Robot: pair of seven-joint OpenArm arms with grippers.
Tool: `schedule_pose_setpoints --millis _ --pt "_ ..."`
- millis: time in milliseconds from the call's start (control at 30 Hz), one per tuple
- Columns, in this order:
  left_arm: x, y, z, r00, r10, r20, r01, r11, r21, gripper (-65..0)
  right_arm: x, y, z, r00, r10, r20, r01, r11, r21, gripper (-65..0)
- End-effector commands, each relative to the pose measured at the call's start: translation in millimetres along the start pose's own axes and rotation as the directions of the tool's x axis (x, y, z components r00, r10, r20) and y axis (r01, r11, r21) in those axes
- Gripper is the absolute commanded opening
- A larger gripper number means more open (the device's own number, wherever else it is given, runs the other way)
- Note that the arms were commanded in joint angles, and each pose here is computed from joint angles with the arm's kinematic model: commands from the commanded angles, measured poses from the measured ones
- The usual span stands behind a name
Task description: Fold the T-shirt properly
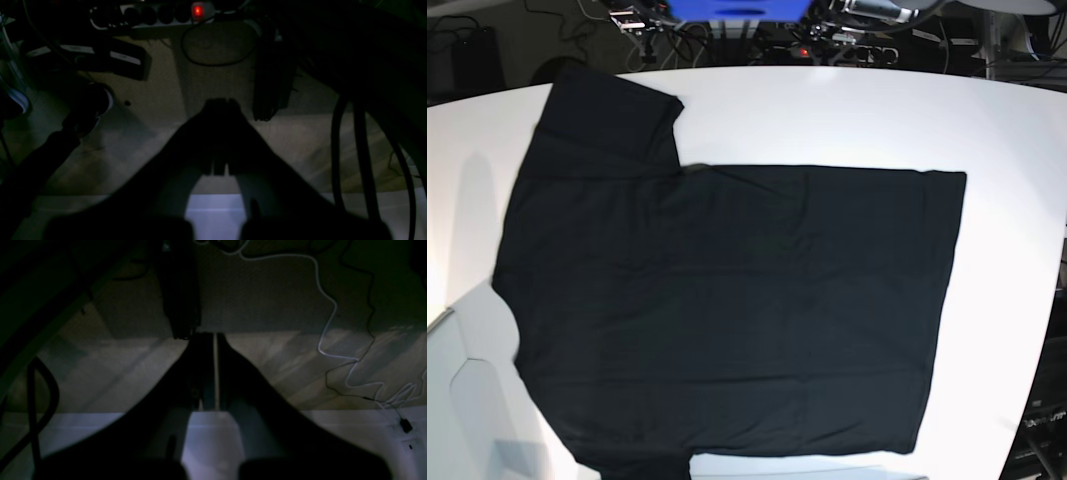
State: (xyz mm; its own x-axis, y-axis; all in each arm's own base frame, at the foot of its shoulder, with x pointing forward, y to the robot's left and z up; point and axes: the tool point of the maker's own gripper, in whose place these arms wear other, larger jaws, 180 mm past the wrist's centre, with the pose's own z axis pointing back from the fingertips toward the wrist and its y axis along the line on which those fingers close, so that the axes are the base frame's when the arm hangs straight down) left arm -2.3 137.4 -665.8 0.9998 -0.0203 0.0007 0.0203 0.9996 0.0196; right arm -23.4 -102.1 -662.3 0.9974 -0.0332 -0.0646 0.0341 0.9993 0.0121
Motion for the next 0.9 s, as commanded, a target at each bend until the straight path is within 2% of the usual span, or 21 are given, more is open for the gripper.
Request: schedule_pose_setpoints --millis 0,533,667,867 --pt "0 2 0 1.000 0.003 0.000 -0.003 1.000 0.016 -65.0 -2 4 0 1.000 0.003 -0.001 -0.003 1.000 0.023 -65.0" --pt "-1 5 0 1.000 0.000 -0.002 0.000 1.000 0.023 -65.0 -5 4 0 1.000 0.003 -0.004 -0.003 1.000 0.023 -65.0" --pt "-26 4 1 1.000 0.000 -0.031 0.000 1.000 0.017 -65.0 -23 3 0 1.000 0.002 -0.024 -0.001 1.000 0.022 -65.0" --pt "-52 31 12 0.999 -0.019 0.038 0.017 0.999 0.051 -65.0 -36 -1 15 0.998 -0.006 0.057 0.005 1.000 0.016 -65.0"
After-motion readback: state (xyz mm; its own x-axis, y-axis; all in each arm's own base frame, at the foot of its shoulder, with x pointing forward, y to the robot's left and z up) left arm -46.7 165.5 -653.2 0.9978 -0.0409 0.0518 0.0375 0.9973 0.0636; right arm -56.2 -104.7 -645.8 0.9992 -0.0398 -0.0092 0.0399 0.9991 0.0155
